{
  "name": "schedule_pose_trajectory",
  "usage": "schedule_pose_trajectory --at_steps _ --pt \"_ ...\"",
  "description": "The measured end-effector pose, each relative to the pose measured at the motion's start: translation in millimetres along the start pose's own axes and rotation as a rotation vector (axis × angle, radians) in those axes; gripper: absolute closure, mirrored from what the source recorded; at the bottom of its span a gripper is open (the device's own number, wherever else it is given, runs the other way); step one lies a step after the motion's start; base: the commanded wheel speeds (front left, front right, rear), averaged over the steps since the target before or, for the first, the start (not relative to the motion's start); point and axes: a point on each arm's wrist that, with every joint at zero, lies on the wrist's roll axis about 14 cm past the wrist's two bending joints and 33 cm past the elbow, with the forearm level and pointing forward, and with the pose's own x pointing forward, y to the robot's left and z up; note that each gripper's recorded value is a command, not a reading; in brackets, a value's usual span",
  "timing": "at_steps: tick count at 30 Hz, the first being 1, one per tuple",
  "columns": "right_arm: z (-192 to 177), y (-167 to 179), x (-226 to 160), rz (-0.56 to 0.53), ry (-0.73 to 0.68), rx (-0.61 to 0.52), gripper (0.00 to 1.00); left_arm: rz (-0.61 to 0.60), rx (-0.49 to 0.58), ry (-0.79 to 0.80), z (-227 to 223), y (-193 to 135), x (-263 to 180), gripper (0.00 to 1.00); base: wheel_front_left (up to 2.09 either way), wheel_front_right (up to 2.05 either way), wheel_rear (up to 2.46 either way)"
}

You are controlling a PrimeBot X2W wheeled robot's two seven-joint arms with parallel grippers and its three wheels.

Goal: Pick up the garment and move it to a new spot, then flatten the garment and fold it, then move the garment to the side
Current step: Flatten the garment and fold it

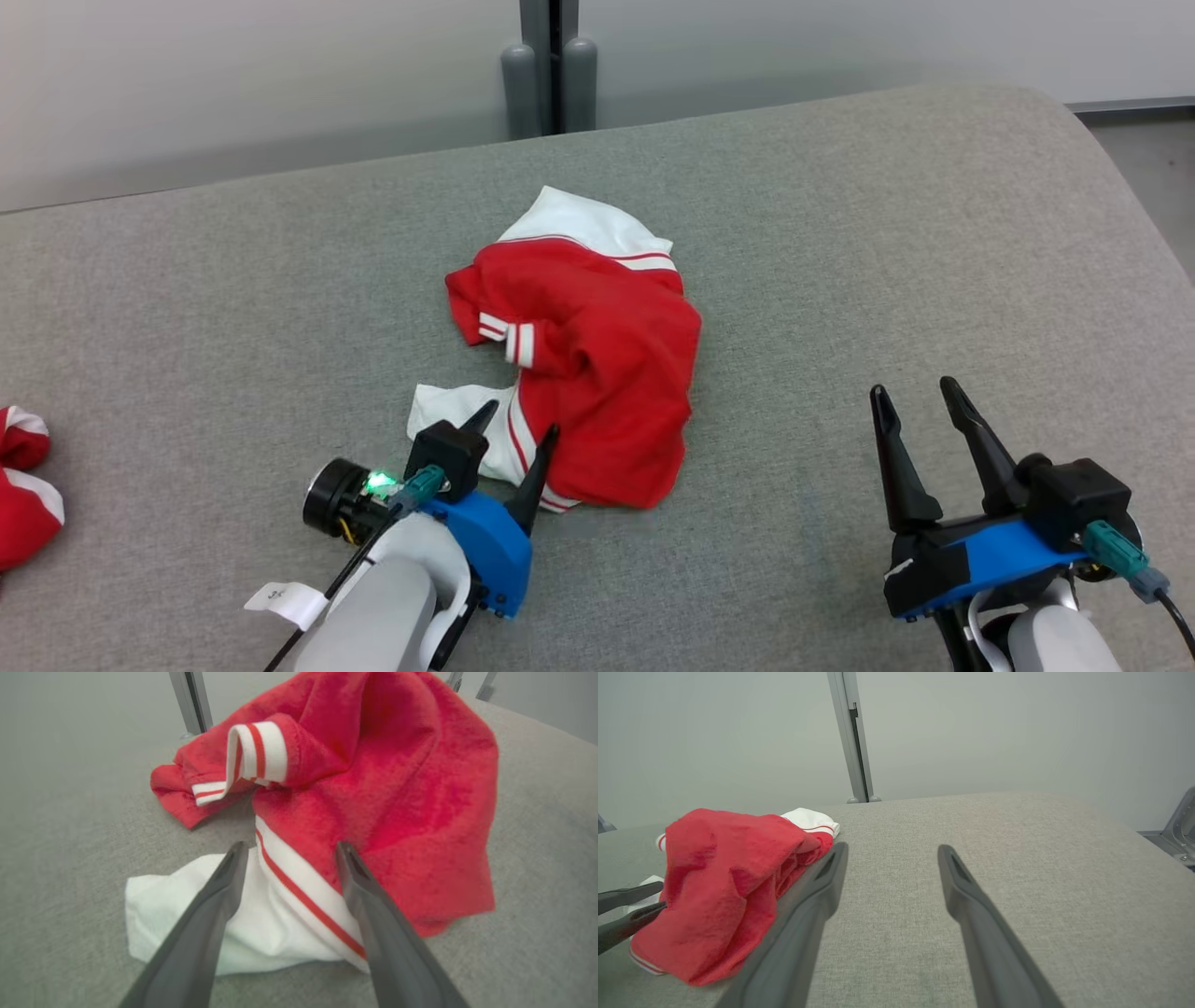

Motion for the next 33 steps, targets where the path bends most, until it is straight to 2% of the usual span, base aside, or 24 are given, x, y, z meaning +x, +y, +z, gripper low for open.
schedule_pose_trajectory --at_steps 6,7,8,9,10,16,24,33 --pt "1.7 -3.5 -3.3 -0.011 -0.008 0.003 0.0 -0.006 -0.016 0.086 -24.4 -2.7 2.2 0.0 0.0 0.0 0.0" --pt "2.3 -4.4 -4.0 -0.014 -0.009 0.003 0.0 -0.007 -0.021 0.095 -26.0 -4.1 2.7 0.2 0.0 0.0 0.0" --pt "3.0 -5.3 -4.6 -0.016 -0.011 0.003 0.0 -0.007 -0.02 0.11 -29.3 -4.7 2.1 0.63 0.0 0.0 0.0" --pt "3.8 -6.0 -5.1 -0.018 -0.014 0.003 0.0 -0.006 -0.021 0.12 -31.7 -5.3 1.4 0.85 0.0 0.0 0.0" --pt "4.6 -6.4 -5.6 -0.019 -0.015 0.0 0.0 -0.007 -0.02 0.127 -33.3 -5.8 0.6 1.0 0.0 0.0 0.0" --pt "11.4 -1.9 -5.0 -0.006 -0.036 0.001 0.0 0.038 -0.055 0.079 -27.1 2.8 -8.2 1.0 0.0 0.0 0.0" --pt "13.2 23.8 -0.9 0.069 -0.042 0.014 0.0 0.257 -0.072 -0.128 28.9 78.9 -39.2 1.0 0.0 0.0 0.0" --pt "14.6 39.0 -3.0 0.113 -0.046 0.025 0.0 0.484 0.014 -0.389 109.0 148.5 -104.2 1.0 0.0 0.0 0.0"
